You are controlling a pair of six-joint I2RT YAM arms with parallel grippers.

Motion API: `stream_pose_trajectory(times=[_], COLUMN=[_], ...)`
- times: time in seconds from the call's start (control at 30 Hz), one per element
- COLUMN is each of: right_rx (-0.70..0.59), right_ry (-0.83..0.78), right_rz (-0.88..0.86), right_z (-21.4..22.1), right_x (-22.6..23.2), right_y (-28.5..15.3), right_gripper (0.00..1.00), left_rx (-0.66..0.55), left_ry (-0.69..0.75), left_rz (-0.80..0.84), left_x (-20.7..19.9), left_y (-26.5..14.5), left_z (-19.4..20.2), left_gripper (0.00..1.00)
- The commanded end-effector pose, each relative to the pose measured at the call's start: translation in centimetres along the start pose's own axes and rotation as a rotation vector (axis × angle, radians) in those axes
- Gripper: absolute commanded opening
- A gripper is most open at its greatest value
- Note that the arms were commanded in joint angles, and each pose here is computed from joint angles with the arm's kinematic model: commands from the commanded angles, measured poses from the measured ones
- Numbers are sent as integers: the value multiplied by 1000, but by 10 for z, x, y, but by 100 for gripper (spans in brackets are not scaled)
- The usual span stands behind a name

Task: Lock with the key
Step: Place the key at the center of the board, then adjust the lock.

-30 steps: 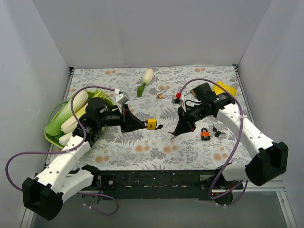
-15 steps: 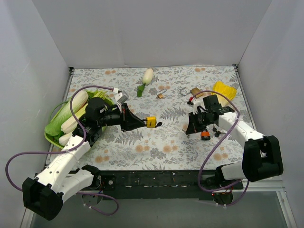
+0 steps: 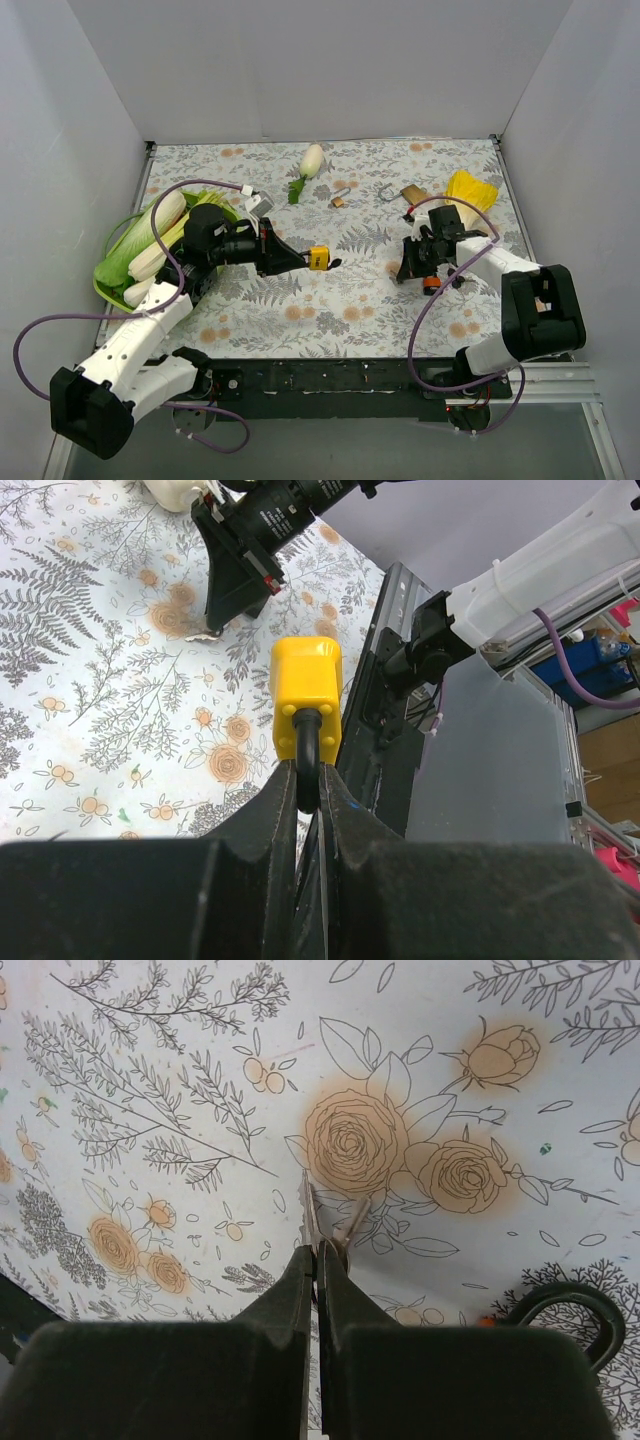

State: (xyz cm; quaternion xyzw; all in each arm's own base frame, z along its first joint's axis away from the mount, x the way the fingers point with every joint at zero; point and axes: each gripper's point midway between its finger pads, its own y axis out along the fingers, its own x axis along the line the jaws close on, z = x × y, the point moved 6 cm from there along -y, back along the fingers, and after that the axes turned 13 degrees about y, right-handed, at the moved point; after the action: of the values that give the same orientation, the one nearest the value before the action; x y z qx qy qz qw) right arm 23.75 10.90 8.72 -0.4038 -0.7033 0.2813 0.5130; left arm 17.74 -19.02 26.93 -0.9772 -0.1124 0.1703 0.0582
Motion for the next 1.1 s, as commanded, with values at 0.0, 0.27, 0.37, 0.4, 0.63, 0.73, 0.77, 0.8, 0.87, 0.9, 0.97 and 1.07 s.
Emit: stream_pose_trajectory(times=[0.0,0.27,0.37,0.4,0.63,0.73,0.77,0.8,0.87,0.9,0.97,1.07], right_rx=[-17,18,8,-1,-127,-234,-260,-278,-367,-390,-447,-497], right_ry=[43,79,78,57,-223,-509,-580,-643,-857,-936,-1068,-1229], right_rz=[-26,-40,-58,-67,-274,-387,-419,-455,-546,-583,-655,-742], right_z=[-4,5,2,-1,-30,-36,-34,-30,-20,-14,2,25], right_x=[0,0,5,8,54,80,86,93,113,121,138,163], right_y=[7,10,3,0,-49,-86,-96,-105,-132,-140,-161,-180], right_gripper=[1,23,41,44,66,83,85,87,89,91,93,95], left_rx=[-25,1,14,17,47,58,59,60,61,60,57,50], left_ry=[47,24,5,-2,-4,3,1,7,11,18,40,83], left_rz=[16,37,64,69,214,320,343,395,446,471,531,604], left_x=[-3,-3,-4,-5,-25,-39,-41,-47,-52,-55,-61,-68], left_y=[-2,-1,0,0,-7,-13,-14,-17,-20,-21,-25,-28], left_z=[-8,-5,-5,-4,-11,-15,-15,-17,-19,-21,-24,-26], left_gripper=[0,0,0,0,0,0,0,0,0,0,0,0])
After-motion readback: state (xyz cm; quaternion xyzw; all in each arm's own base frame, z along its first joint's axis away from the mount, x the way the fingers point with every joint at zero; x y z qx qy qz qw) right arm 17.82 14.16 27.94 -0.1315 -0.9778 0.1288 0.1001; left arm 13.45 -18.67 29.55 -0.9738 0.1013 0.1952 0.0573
